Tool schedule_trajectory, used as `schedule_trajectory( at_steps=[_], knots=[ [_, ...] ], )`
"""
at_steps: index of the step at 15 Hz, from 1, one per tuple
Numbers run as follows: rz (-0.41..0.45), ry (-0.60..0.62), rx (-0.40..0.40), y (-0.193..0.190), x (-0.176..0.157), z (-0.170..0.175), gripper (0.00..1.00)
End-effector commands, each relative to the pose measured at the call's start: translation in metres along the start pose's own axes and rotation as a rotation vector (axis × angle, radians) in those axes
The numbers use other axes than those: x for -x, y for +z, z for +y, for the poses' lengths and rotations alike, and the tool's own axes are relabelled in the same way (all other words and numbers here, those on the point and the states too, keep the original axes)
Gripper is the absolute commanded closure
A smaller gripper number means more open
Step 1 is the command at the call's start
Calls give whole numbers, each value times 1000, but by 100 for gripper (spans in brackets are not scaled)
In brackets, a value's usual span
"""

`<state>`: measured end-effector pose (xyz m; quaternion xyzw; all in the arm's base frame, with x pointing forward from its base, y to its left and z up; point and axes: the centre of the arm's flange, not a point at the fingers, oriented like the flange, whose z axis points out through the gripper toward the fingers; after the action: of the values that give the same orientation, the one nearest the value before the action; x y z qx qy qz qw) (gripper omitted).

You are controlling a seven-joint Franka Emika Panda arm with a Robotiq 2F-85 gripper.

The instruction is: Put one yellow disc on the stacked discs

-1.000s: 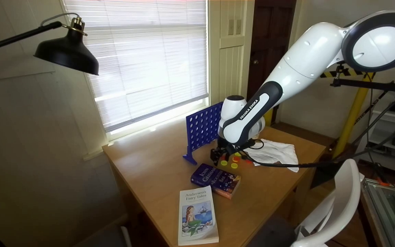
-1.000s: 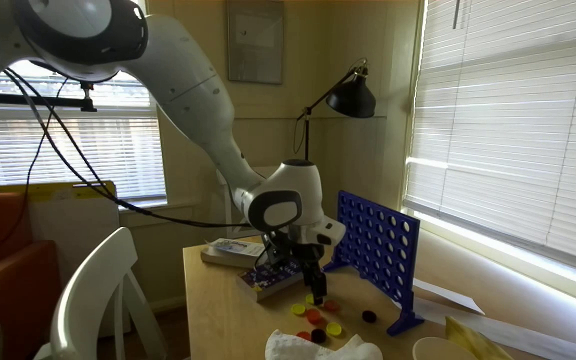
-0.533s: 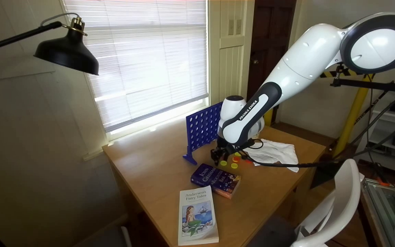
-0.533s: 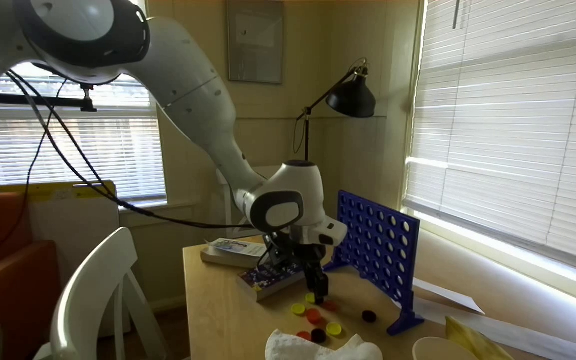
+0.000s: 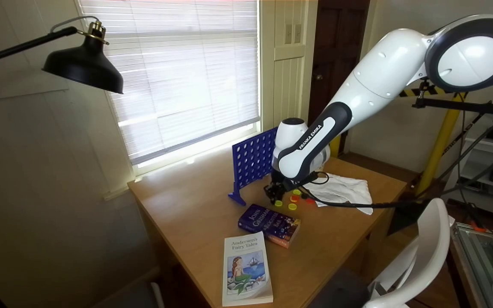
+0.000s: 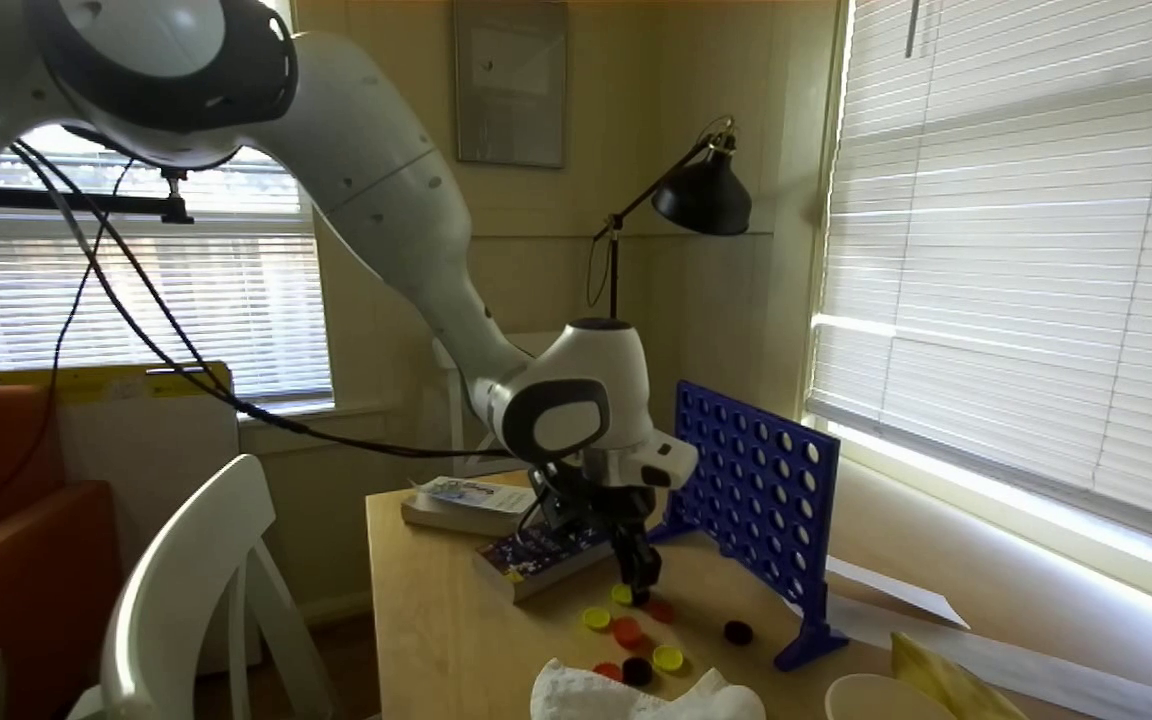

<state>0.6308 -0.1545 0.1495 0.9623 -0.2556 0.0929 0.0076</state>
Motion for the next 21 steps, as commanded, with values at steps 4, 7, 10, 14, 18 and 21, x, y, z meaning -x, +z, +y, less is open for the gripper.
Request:
schedule_trajectory(
  at_steps=[4, 7, 10, 14, 18, 21],
  knots=[
    [30, -14, 28, -37, 8, -4, 92],
    [54, 2, 28, -55, 3, 3, 92],
    [31, 12, 35, -69, 3, 19, 92],
    [28, 27, 38, -72, 6, 39, 92],
    [18, 38, 37, -64, 16, 54, 92],
    [22, 38, 27, -57, 25, 61, 92]
  ],
)
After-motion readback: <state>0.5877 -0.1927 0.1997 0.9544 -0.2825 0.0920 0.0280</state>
